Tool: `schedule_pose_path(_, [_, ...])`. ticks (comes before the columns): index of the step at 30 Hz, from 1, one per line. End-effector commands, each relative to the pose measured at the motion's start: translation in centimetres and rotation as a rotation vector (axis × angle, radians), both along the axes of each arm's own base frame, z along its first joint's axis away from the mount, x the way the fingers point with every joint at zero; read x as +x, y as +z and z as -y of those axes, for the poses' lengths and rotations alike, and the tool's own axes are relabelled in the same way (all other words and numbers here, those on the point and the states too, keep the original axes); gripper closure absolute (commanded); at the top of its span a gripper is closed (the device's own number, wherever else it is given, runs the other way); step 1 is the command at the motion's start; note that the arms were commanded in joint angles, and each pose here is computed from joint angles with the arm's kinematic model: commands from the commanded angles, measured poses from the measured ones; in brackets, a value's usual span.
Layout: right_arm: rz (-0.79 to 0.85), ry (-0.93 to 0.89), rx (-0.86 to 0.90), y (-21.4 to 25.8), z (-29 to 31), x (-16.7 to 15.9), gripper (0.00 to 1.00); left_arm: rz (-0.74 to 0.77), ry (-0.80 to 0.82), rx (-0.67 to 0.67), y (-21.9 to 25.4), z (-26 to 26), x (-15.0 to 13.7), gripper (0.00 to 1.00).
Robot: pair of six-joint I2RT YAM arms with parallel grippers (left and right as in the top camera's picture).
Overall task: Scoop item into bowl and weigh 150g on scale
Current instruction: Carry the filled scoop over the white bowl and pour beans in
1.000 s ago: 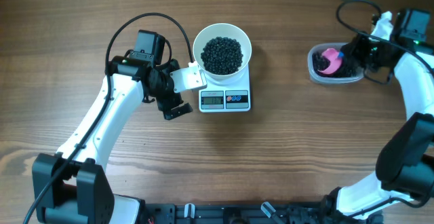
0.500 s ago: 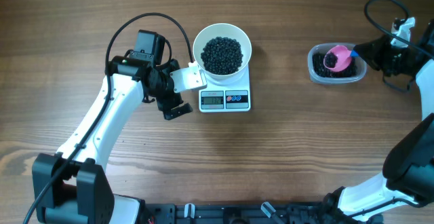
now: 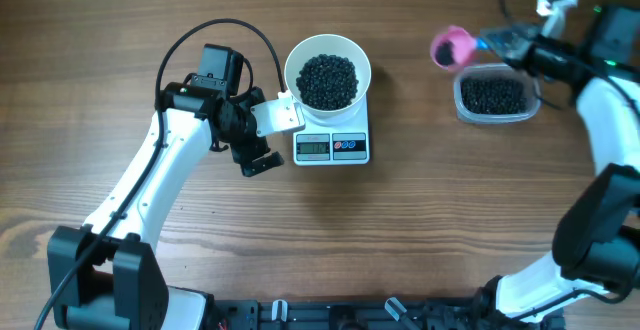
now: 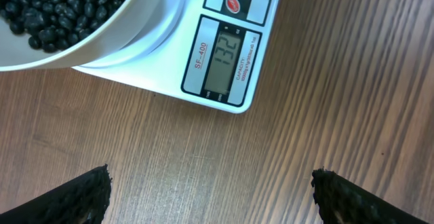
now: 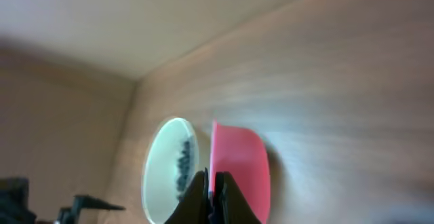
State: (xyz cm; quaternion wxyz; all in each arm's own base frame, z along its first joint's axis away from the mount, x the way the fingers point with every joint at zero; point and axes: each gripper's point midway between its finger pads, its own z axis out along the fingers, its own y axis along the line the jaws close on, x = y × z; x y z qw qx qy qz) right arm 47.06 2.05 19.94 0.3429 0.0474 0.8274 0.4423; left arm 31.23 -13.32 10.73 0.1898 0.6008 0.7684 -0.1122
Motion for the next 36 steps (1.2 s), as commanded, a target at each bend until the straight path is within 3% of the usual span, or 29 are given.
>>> schedule_pose_path(1, [0.061, 0.121, 0.069, 2.1, -6.3, 0.7, 0.96, 0.016, -0.026, -0.011, 0.4, 0.4, 0.1, 0.0])
schedule_pose_path(7, [0.263, 0.272, 0.038, 4.9, -14.0, 0.6, 0.96, 0.016, -0.026, -0.011, 0.4, 0.4, 0.1, 0.0])
schedule_pose_path(15, [0.579, 0.425, -0.203, 4.7, -20.3, -0.5, 0.96, 0.016, -0.026, -0.011, 0.4, 0.4, 0.1, 0.0])
schedule_pose_path(27, [0.833, 0.38, -0.467, 7.9, -19.7, 0.8, 0.96, 0.016, -0.026, -0.011, 0.4, 0.4, 0.1, 0.0])
schedule_pose_path(36, [0.867, 0.46, -0.664, 6.3, -20.1, -0.6, 0.96, 0.016, -0.026, -0.011, 0.4, 0.4, 0.1, 0.0])
